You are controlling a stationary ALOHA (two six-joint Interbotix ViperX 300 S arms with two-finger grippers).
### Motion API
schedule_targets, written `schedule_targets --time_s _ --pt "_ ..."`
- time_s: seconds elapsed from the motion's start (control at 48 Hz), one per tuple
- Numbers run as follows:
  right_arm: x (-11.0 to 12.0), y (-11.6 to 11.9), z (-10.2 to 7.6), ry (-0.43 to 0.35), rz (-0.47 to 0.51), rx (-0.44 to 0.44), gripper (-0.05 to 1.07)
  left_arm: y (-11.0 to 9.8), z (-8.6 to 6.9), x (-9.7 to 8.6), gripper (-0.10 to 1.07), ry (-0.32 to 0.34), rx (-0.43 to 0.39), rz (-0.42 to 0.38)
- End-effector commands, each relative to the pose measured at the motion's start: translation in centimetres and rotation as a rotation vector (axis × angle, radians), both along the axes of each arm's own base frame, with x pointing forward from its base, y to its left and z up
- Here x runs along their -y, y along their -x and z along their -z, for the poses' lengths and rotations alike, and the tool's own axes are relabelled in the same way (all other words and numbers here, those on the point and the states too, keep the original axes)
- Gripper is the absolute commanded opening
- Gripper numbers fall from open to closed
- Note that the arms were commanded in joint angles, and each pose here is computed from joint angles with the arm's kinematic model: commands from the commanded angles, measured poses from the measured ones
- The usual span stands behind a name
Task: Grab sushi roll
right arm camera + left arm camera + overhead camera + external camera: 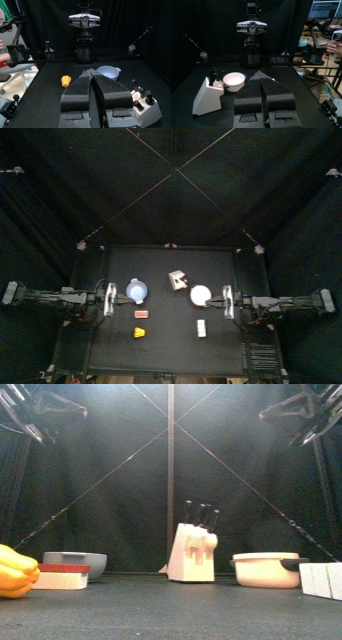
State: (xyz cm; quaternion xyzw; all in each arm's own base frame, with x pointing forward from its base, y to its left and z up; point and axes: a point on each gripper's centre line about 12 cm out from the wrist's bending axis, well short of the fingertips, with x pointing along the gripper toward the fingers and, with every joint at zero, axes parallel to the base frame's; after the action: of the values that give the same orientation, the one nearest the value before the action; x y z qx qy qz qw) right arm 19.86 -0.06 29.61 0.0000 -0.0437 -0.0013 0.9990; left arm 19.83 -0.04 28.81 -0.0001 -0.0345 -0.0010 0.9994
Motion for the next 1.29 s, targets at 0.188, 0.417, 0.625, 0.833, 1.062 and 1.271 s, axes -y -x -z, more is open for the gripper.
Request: schedule_targets --time_s 0.188,0.417,0.625,0.833,1.062,1.271 --pt "0.8 -1.5 -1.7 -0.074 0.033 0.014 0.03 -0.4 0.3 0.0 -0.03 -0.023 -0.067 0.002" --pt "2.2 -3.9 -3.4 -0.31 0.085 -0.02 0.03 -0.9 -2.0 0.2 -0.03 -0.112 -0.069 0.011" --pt "2.4 -5.6 -3.7 -0.65 0.099 -0.102 0.03 -0.9 -2.3 0.3 -0.02 -0.137 -0.043 0.015" --pt "1.4 -6.2 -0.9 -0.905 0.116 -0.346 0.03 -0.8 -2.0 0.3 -0.02 -0.139 -0.044 0.017" --pt "0.9 -6.2 0.6 -1.045 0.183 -0.618 0.11 -0.8 -1.7 0.3 -0.02 -0.11 -0.05 0.02" --pt "1.8 -5.1 1.1 -1.1 0.367 -0.778 0.11 -0.7 -0.6 0.4 -0.02 -0.03 -0.076 0.02"
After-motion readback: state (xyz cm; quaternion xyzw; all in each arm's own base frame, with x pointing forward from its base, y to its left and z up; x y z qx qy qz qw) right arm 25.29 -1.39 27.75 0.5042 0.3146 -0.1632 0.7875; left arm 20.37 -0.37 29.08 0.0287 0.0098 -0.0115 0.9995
